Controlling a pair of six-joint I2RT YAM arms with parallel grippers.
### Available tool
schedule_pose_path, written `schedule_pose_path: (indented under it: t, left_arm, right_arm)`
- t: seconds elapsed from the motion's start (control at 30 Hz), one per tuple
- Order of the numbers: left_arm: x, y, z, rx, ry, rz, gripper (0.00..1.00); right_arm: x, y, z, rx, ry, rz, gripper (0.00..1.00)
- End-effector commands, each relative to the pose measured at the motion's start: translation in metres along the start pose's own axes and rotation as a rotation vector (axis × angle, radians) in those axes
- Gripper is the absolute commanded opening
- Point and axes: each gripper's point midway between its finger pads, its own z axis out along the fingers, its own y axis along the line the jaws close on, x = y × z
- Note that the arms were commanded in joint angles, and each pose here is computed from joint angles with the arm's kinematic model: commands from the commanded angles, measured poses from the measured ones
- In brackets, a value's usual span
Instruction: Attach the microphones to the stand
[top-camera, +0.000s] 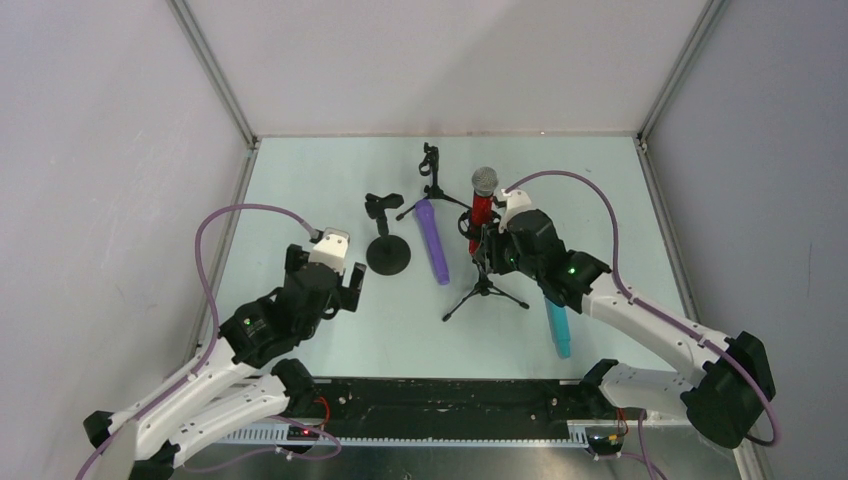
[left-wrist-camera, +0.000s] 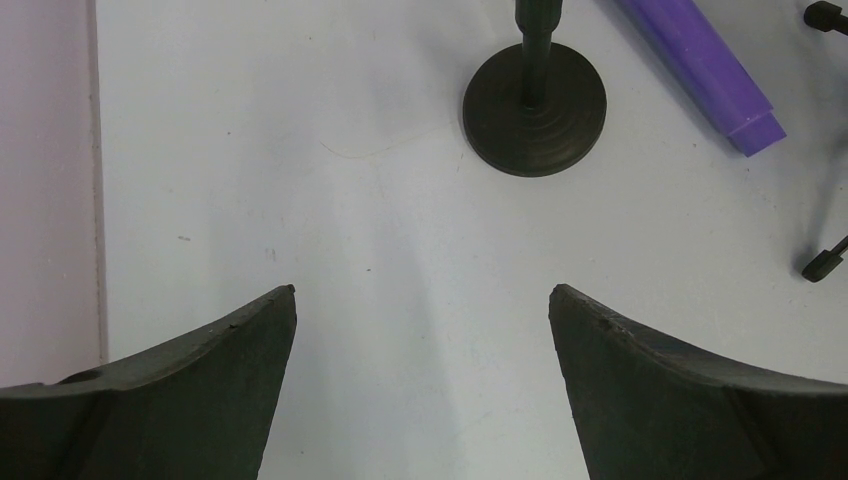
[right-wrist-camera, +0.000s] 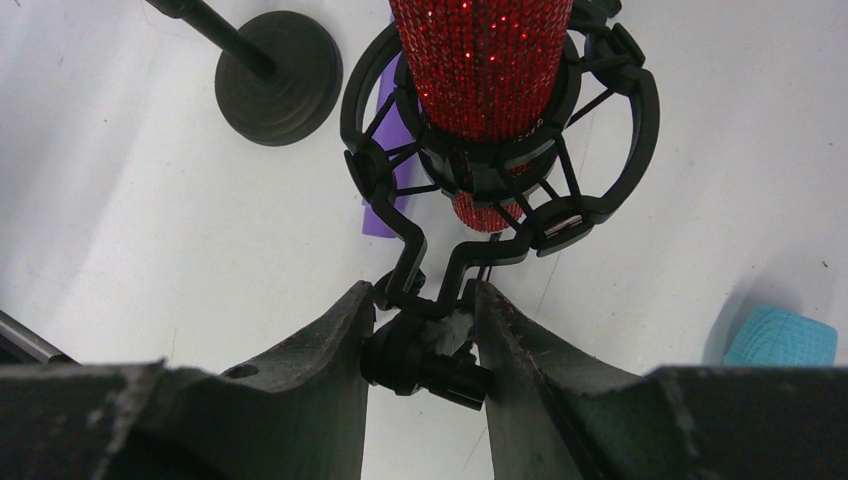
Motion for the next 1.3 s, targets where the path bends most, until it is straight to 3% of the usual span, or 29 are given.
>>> schedule_pose_path:
  t: [0.0, 1.27]
  left_arm:
    - [-0.018, 0.003, -0.006, 0.006, -0.037, -0.01, 1.0]
    - [-0.018, 0.001, -0.005, 0.015, -0.033, -0.004, 1.0]
  right_arm:
    - [-0.053, 0.012, -0.02, -0.032, -0.172, -0.003, 0.0]
    - [-0.174, 0.034, -0.099, -0.068, -0.475, -0.106, 0.0]
